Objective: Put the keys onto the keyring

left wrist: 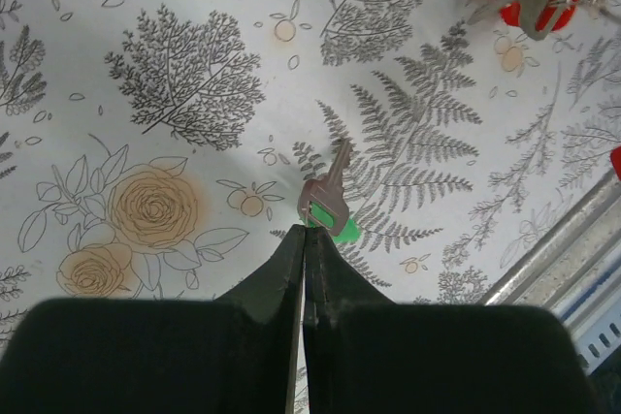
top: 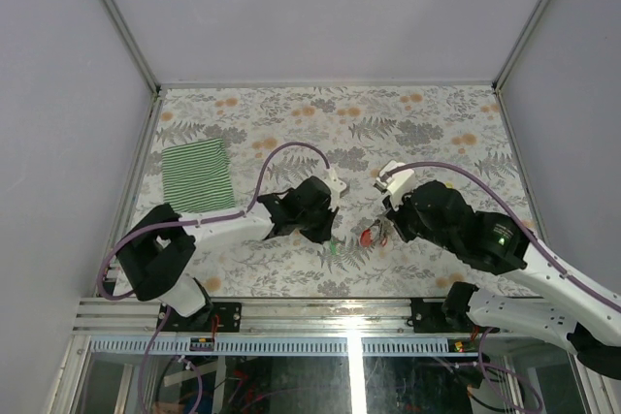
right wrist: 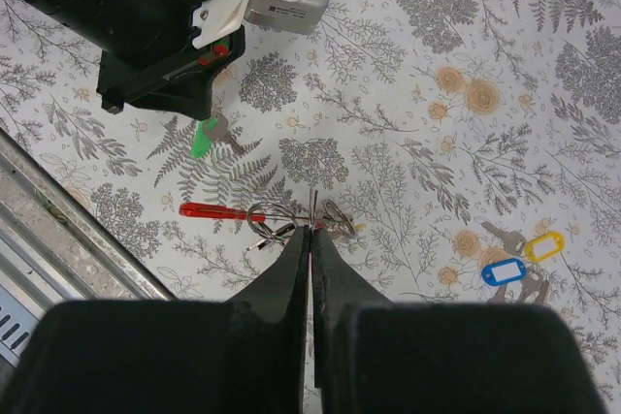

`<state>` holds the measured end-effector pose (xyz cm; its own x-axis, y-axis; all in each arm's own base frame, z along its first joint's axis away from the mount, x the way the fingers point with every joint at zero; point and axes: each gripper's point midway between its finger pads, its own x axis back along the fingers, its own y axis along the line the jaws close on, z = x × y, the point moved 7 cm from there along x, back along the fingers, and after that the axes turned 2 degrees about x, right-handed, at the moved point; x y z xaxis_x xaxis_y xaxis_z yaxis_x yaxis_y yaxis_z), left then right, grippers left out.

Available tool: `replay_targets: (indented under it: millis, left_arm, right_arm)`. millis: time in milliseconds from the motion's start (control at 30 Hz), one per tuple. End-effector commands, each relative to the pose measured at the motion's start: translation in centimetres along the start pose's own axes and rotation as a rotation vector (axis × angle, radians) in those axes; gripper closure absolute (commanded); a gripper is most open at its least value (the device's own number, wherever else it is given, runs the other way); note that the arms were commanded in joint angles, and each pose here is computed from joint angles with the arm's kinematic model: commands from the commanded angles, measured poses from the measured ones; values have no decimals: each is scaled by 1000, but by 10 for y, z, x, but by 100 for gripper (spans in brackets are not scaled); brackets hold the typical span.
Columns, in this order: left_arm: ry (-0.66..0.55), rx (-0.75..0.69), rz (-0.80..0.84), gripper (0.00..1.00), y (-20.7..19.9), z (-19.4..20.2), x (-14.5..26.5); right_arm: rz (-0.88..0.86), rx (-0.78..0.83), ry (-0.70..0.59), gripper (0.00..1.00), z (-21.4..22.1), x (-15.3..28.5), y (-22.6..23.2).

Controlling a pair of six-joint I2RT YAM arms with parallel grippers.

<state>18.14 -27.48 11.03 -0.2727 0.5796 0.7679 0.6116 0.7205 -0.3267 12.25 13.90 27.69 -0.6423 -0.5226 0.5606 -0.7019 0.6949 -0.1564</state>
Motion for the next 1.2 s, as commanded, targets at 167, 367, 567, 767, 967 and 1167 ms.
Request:
replay_targets:
  millis: [167,367,567,767,967,1167]
  left_arm:
    - [-129,138,-100,100,30,-10,-11]
    - [-157,187,-153,100,44,-4,-16]
    - [-196,237,-186,80,51,-4,-11]
    - [-250,295,-202,67,51,-7,-1]
    - [-253,325,-224,62,52,-6,0]
    - [-229,334,-227,62,53,-7,-8]
  right_arm:
    - [3,-19,-4,100,-5,-5,2]
    - [-5,-15,4,100,-1,-5,2]
    - [-15,-8,9,100,-1,-6,3]
    - [-27,-10,12,100,0,-7,5]
    - [-36,-4,18,100,-1,-10,7]
    - [-46,-6,27,100,0,-12,8]
